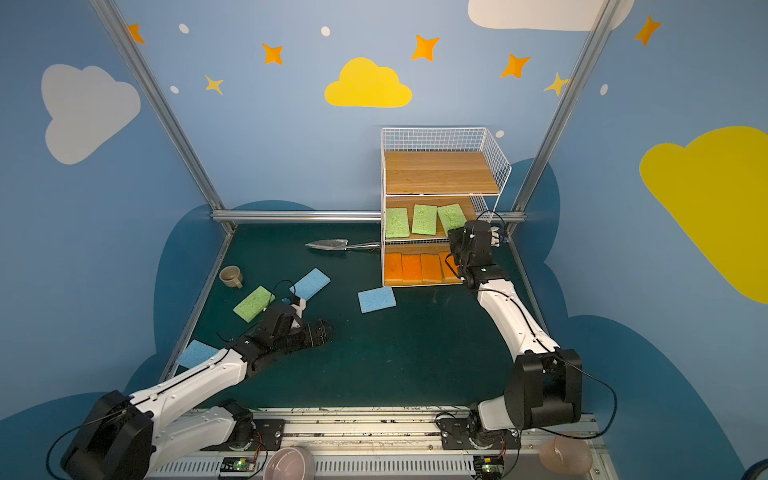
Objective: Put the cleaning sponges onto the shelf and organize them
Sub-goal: 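Slide the green sponges together on the middle shelf with the right gripper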
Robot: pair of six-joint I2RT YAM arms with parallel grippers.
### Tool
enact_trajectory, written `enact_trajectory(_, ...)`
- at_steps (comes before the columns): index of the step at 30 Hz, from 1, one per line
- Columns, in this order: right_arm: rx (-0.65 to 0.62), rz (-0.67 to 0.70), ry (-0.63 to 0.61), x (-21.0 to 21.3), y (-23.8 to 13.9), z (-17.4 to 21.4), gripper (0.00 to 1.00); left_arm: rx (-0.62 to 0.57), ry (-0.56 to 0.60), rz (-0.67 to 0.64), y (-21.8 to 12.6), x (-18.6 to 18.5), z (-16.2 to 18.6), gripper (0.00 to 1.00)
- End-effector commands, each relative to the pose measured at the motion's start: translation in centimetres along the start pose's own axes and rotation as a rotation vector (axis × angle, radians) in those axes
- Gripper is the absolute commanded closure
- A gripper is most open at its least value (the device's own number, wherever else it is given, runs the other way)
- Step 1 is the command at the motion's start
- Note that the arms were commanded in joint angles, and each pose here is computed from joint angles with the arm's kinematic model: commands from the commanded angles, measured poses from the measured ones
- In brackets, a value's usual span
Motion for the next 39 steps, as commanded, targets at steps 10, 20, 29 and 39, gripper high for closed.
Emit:
enact_trajectory(10, 0.057, -0.081, -0.015, 1.8, 1.1, 0.5, 1.00, 0.007, -0.001, -0.011, 0.1, 0.2, 0.1, 0.00)
enact_trajectory(20, 0.092, -0.102, 0.007, 1.5, 1.2, 1.2, 1.00, 0.001, -0.002, -0.010, -0.1, 0.3, 0.1, 0.01)
enact_trajectory(29, 0.099, -0.126, 0.016, 1.2, -0.1, 1.7, 0.95, -0.005, 0.000, -0.007, -0.2, 0.1, 0.0, 0.01)
enact_trajectory(39, 0.128, -0.150, 0.006, 1.6, -0.4, 2.3, 0.72, -0.025, 0.003, -0.009, -0.8, 0.0, -0.3, 0.01)
Point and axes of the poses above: each gripper's point midway between its finger pads, its own y axis out along the fingers, its own x axis along the line the jaws close on, z = x × y, the point moved 6 cm from there along -y, back along the fingers, and after that the axes turned 3 degrees about -y, right-handed, at the moved point
